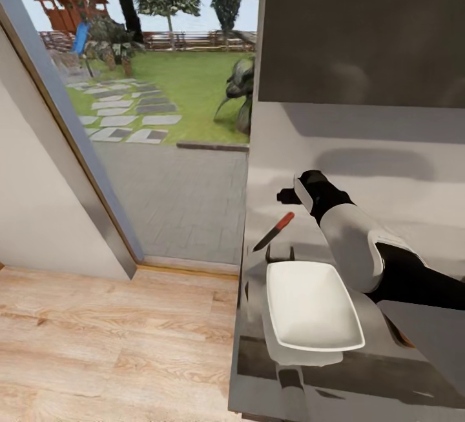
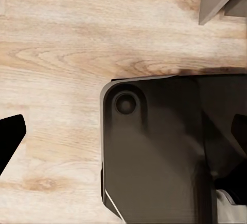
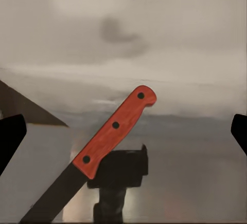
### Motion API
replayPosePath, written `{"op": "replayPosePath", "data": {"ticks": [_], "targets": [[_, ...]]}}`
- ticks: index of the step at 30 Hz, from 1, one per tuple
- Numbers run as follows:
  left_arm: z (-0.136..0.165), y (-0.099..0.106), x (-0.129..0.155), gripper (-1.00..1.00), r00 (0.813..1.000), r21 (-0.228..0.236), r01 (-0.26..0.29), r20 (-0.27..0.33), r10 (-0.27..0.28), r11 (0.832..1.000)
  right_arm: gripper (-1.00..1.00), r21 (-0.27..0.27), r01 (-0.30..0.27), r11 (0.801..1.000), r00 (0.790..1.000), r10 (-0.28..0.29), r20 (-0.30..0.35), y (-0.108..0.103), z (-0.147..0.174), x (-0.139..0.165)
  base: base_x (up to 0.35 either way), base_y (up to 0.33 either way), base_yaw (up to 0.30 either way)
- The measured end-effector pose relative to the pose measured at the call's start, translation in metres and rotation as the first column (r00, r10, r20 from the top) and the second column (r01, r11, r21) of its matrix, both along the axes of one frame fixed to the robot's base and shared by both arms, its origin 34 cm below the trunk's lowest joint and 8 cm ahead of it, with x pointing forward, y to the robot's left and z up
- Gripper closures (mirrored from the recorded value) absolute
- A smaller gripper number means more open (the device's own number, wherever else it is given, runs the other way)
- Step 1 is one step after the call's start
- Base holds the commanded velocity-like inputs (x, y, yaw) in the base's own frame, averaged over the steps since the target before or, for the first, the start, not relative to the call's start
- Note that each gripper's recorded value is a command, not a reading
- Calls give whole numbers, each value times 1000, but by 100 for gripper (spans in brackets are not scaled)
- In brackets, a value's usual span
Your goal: In the kitchen, take the Vidalia onion out of the sink, dice it on the chopping board with the paring knife, put the diced onion into the bowl on the countertop, then place both the paring knife and the chopping board into the sink.
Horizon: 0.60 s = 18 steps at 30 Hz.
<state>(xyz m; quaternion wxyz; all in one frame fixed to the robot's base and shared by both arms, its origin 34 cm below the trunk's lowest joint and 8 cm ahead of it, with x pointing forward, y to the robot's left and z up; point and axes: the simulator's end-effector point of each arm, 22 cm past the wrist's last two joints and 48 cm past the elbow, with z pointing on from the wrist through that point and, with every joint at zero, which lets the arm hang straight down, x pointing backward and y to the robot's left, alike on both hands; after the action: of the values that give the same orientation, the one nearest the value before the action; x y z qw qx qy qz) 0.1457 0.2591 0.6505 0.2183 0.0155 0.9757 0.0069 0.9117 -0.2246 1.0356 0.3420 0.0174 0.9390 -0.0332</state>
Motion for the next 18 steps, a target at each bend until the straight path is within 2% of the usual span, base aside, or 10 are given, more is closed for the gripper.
{"op": "replayPosePath", "data": {"ticks": [18], "targets": [[-1,0,-10,-100,1000,0,1,-29,-1,1000,-100,-2,0,1000,999,0,-54,-1,-26,-4,24,0,0]]}}
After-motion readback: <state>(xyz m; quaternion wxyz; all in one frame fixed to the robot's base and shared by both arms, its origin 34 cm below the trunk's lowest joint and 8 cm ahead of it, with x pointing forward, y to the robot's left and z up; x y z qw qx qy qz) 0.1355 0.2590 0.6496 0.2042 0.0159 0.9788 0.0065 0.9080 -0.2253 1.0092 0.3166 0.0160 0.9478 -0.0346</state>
